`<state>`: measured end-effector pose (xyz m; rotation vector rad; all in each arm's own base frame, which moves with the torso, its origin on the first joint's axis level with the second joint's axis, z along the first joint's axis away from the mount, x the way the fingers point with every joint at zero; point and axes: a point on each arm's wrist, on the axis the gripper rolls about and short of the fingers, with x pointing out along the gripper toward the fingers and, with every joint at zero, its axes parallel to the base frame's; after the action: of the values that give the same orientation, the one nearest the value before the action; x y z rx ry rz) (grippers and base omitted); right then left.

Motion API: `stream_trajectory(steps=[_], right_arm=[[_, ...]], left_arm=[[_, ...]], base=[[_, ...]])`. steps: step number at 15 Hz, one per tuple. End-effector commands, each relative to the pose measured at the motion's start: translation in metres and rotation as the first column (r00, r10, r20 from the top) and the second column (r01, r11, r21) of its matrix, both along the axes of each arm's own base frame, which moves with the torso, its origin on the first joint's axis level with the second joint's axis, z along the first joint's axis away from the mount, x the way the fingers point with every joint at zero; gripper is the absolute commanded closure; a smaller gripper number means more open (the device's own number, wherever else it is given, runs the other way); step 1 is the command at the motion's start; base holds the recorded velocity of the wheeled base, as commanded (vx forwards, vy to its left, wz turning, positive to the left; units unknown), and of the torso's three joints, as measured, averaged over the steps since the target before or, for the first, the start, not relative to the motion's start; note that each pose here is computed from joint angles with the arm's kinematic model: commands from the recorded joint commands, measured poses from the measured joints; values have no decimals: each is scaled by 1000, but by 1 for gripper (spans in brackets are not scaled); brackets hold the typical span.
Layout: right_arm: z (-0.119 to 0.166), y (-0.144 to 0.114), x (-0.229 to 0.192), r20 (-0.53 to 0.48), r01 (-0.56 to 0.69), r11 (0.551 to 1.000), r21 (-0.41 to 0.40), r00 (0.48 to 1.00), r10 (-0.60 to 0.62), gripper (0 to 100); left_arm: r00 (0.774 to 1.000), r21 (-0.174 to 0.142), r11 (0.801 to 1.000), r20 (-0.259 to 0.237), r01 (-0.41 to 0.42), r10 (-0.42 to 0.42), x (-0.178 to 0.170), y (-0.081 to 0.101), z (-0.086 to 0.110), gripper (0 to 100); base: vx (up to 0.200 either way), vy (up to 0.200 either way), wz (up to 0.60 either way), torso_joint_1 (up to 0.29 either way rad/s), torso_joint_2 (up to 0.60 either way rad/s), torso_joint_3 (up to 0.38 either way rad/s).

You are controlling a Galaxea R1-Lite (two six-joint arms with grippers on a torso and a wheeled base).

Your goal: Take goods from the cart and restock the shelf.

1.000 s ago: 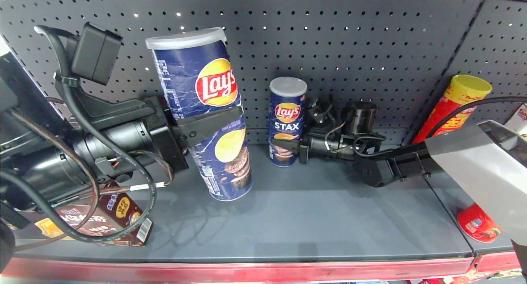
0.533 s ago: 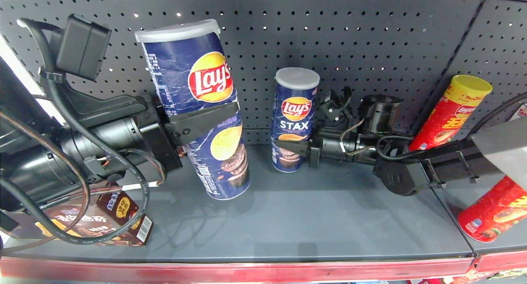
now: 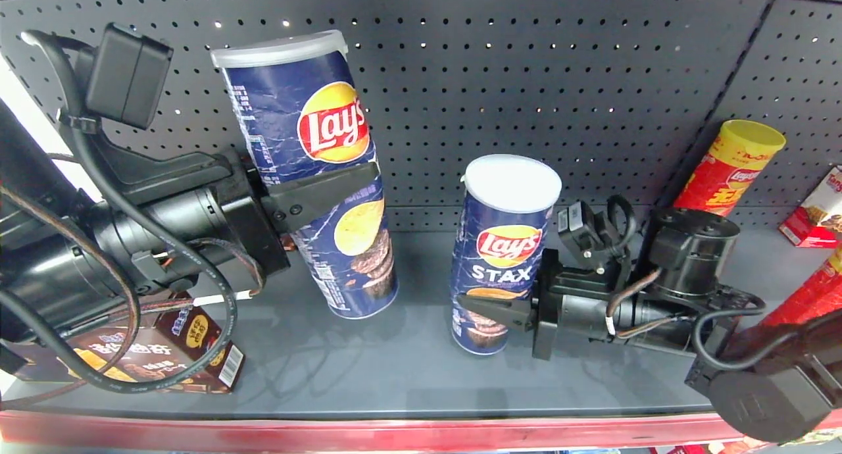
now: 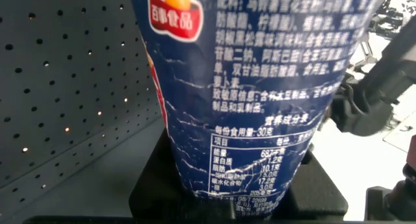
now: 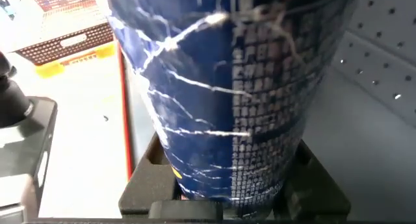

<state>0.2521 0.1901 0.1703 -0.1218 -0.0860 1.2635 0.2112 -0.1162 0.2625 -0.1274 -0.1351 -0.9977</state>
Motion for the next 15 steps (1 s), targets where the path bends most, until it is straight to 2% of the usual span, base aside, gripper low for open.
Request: stream_trajectory(steps=[1, 6, 13, 14, 15], right_arm=[[-9, -1, -13, -23, -12, 1000, -14, 1000, 12, 100], [-33, 9, -13, -78, -42, 998, -53, 996, 38, 100], [-45, 9, -6, -91, -31, 997, -71, 996, 25, 100], [-46, 9, -6, -90, -30, 997, -72, 996, 23, 0], [-45, 8, -7, -91, -26, 997, -70, 996, 20, 0]], left_arm=[[1000, -1, 1000, 0, -1, 1, 0, 0, 0, 100], [1000, -1, 1000, 0, -1, 1, 0, 0, 0, 100], [1000, 6, 1000, -14, -3, 3, -1, 1, -5, 100], [1000, 6, 1000, -14, -4, 4, -1, 1, -5, 100], [1000, 6, 1000, -14, -3, 3, -1, 1, -5, 100]], base=[[0, 0, 0, 0, 0, 0], [0, 0, 0, 0, 0, 0], [0, 0, 0, 0, 0, 0], [0, 0, 0, 0, 0, 0], [0, 0, 0, 0, 0, 0]])
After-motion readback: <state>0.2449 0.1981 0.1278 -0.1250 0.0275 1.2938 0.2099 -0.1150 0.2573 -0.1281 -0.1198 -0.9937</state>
